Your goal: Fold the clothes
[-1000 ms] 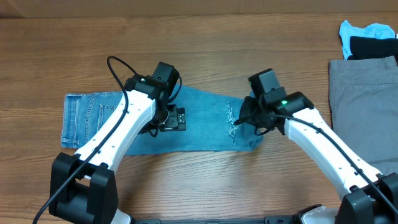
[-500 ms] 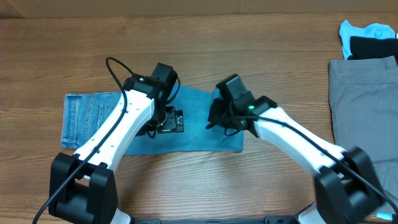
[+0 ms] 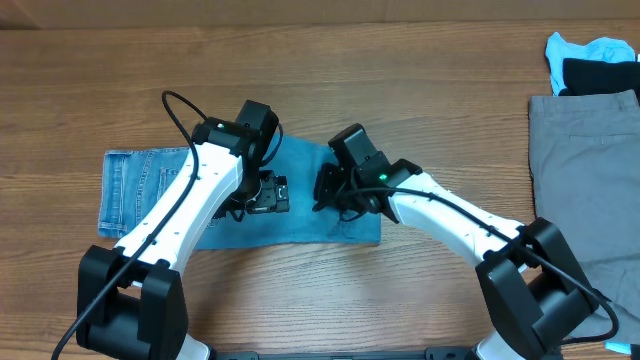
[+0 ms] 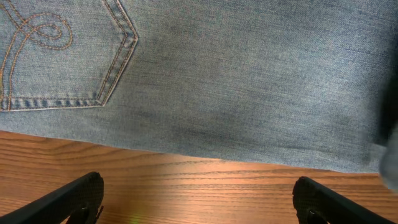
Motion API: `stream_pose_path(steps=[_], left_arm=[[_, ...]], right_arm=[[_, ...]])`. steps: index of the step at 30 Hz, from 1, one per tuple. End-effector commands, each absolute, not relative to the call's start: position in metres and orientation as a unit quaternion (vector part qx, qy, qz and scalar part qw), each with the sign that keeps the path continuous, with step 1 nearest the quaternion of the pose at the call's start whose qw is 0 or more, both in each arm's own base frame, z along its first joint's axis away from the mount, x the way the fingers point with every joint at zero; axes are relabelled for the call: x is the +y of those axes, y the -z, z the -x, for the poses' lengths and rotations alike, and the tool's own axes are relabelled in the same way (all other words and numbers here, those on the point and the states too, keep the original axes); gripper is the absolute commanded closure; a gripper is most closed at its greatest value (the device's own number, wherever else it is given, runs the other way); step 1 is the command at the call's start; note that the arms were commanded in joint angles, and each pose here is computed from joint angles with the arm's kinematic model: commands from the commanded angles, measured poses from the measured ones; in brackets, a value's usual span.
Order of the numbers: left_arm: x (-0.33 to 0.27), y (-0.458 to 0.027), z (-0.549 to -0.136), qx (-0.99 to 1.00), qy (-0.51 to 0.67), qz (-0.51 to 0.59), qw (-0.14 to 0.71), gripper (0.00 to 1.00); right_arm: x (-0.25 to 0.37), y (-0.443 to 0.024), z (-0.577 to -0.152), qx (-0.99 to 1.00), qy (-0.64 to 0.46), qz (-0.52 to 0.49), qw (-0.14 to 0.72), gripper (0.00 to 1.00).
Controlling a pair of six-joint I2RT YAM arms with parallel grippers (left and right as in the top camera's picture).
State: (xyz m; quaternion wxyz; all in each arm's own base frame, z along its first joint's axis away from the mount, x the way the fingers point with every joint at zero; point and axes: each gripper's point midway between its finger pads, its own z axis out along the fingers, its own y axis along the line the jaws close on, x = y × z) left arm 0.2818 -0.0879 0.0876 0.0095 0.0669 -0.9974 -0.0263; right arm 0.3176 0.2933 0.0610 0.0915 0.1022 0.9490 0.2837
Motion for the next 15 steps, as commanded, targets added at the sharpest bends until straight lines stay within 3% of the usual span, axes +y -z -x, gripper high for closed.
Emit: stream_pose_path(steps=[1,5,9,12,15], left_arm=[[-0.083,-0.085,-0.281,-0.997,0.036,-0.06,0.015,0.0],[-0.082,-0.085,-0.278,-0.997,0.038,-0.059,0.021,0.0],[-0.081,-0.085,-0.275,-0.997,0.04,-0.059,0.026,0.0],[-0.081,-0.085,-0.275,-0.997,0.04,-0.059,0.026,0.0],[-0.082,-0.085,-0.276,-0.997,0.039,-0.059,0.024,0.0]], right_arm=[[0.305,-0.07,-0.32,0.945,-0.298,-0.094,0.103,0.5],[0.294,-0.068,-0.33,0.948,-0.275,-0.101,0.129,0.31],[0.282,-0.072,-0.346,0.945,-0.277,-0.084,0.15,0.29],[0.282,-0.081,-0.353,0.937,-0.31,-0.067,0.146,0.34],[0.281,-0.088,-0.36,0.929,-0.336,-0.052,0.148,0.53]])
